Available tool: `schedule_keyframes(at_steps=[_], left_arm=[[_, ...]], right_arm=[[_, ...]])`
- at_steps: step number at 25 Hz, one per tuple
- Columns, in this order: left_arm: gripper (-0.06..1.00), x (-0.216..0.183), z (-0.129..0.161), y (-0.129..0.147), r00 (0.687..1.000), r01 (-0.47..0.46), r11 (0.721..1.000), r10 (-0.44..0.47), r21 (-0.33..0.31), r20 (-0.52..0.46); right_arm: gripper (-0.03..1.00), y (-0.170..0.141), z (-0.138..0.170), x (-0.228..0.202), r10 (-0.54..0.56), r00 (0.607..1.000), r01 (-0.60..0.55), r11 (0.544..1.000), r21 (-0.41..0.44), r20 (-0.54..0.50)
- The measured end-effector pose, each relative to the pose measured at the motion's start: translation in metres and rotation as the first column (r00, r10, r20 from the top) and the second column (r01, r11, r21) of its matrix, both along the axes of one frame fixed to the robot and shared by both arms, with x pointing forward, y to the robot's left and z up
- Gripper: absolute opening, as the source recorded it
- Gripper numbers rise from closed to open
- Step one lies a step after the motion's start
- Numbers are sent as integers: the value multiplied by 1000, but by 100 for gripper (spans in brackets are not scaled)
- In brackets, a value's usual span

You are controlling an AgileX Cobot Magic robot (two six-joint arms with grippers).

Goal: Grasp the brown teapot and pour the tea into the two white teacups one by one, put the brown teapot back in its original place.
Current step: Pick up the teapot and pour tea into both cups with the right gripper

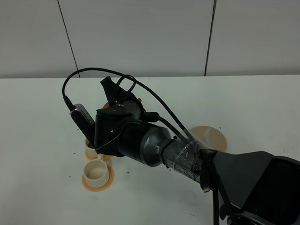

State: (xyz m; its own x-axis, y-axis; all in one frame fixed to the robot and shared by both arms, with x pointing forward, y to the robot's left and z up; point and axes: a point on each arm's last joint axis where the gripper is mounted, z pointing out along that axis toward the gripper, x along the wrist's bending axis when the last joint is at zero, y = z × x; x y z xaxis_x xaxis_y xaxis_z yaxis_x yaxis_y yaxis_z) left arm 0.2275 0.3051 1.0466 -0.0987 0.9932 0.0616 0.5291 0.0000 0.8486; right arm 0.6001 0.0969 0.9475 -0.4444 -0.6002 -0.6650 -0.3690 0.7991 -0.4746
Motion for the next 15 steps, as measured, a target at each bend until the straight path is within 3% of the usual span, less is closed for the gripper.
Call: schedule_keyframes(at_steps=[15], left_arm=[[37,0,0,0,1000,0,1000,0,0,0]], right_arm=[[9,0,1,1,5,1000,-5,1000,-10,14]])
